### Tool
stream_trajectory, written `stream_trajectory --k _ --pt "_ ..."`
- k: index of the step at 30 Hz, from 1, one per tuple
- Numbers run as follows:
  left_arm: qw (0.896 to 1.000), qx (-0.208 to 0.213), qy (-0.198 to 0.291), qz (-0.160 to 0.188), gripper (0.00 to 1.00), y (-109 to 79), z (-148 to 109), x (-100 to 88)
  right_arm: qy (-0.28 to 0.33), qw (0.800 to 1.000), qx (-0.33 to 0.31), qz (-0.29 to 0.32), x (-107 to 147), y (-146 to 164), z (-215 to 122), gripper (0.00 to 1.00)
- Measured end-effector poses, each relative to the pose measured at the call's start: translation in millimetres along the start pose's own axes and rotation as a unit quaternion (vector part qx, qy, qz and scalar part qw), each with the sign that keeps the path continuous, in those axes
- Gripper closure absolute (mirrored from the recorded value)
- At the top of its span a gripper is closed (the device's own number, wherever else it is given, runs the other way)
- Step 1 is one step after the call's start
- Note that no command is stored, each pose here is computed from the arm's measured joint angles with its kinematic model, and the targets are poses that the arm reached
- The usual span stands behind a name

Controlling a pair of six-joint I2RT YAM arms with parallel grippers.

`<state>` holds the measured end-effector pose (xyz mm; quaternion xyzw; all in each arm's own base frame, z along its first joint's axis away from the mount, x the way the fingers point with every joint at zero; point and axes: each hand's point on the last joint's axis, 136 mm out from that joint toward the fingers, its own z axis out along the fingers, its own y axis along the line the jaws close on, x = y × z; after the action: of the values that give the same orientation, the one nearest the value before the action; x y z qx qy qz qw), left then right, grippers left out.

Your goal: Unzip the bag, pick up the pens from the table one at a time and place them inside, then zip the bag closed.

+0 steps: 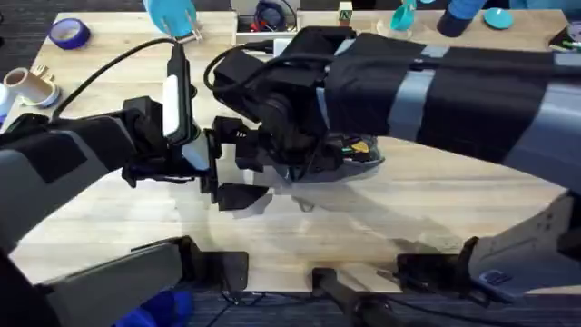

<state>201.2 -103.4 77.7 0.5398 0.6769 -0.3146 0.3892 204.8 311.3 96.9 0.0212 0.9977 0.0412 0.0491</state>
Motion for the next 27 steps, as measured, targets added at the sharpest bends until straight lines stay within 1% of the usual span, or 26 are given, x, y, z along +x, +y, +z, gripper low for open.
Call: stream_trajectory --k 4,6,7,8,9,10,11,13,14,15,17,27 --pt "1.0 0.0 0.0 0.0 0.008 0.1 0.0 0.0 -0.001 1.0 -0.002 0.002 -1.7 0.3 0.0 0.011" --pt "1.0 0.0 0.0 0.0 0.008 0.0 0.0 0.0 -0.001 1.0 -0.002 0.002 -1.7 0.4 0.0 0.066" --pt "1.0 0.0 0.0 0.0 0.008 0.0 0.0 0.0 -0.001 1.0 -0.002 0.002 -1.8 0.4 -0.1 0.118" --pt "1.0 0.0 0.0 0.0 0.008 0.0 0.0 0.0 -0.001 1.0 -0.002 0.002 -1.8 0.4 0.0 0.194" --pt "1.0 0.0 0.0 0.0 0.008 0.0 0.0 0.0 -0.002 1.0 -0.002 0.001 -1.8 0.4 0.0 0.305" --pt "1.0 0.0 0.0 0.0 0.008 0.1 0.0 0.0 -0.001 1.0 -0.002 0.002 -1.8 0.5 0.0 0.448" --pt "1.0 0.0 0.0 0.0 0.008 0.0 0.0 0.0 -0.001 1.0 -0.002 0.002 -1.8 0.4 0.0 0.57" --pt "1.0 0.0 0.0 0.0 0.008 0.0 0.0 0.0 -0.002 1.0 -0.002 0.002 -1.8 0.5 0.0 0.87" --pt "1.0 0.0 0.0 0.0 0.008 0.0 0.0 0.0 -0.002 1.0 -0.002 0.003 -1.9 0.6 0.0 0.938" --pt "1.0 0.0 0.0 0.0 0.008 0.0 0.0 0.0 -0.001 1.0 -0.002 0.003 -1.8 0.6 0.0 0.959" --pt "1.0 0.0 0.0 0.0 0.008 0.0 0.0 0.0 -0.001 1.0 -0.002 0.003 -1.8 0.6 0.0 0.967" --pt "1.0 0.0 0.0 0.0 0.008 0.0 0.0 0.0 -0.001 1.0 -0.002 0.003 -1.6 0.2 0.0 0.967"
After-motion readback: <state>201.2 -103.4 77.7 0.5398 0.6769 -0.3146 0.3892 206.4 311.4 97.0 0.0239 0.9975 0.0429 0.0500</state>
